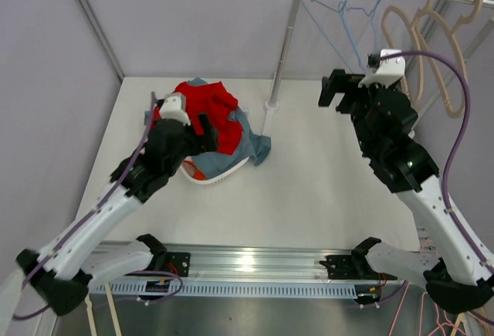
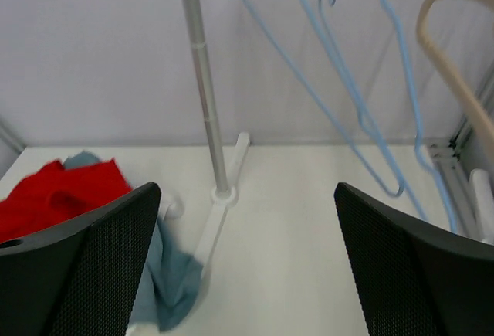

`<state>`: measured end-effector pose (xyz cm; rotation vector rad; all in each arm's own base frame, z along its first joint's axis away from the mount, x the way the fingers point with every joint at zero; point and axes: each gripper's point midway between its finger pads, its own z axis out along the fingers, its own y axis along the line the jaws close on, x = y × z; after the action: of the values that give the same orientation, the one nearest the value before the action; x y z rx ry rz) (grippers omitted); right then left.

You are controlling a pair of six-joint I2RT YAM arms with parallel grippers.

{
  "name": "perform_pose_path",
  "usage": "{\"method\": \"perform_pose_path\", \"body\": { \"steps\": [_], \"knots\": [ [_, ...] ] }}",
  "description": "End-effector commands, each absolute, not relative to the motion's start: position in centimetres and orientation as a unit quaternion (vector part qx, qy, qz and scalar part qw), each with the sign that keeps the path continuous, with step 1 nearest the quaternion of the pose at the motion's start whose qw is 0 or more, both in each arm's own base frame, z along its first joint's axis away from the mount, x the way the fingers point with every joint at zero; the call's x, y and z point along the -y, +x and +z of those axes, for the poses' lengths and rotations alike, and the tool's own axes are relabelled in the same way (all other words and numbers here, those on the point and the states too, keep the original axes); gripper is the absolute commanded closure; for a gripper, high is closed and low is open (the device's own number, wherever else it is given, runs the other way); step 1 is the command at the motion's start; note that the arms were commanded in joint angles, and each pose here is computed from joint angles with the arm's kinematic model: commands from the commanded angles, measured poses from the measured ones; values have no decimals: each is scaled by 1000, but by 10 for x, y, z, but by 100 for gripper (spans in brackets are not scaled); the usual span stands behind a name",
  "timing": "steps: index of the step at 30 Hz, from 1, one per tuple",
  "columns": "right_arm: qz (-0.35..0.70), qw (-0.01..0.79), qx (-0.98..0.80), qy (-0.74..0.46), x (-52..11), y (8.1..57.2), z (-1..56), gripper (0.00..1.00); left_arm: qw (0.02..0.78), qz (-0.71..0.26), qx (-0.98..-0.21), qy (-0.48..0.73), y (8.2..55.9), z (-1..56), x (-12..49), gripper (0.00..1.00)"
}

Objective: Remove the t-shirt from the hanger

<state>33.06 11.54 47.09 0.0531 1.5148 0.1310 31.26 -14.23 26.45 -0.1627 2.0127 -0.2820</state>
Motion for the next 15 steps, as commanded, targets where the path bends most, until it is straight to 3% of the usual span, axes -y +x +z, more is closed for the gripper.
{"method": "perform_pose_path", "body": {
  "steps": [1,7,15],
  "knots": [
    [137,710,-690,20,-130,299,455,1,597,-150,-784,-83,276,317,127,1],
    [195,650,-735,-27,-150,266,391,0,597,-193,-777,-62,224,313,106,0],
    [212,600,-769,-56,-157,247,330,1,602,-190,-774,-46,200,303,89,1]
  ]
}}
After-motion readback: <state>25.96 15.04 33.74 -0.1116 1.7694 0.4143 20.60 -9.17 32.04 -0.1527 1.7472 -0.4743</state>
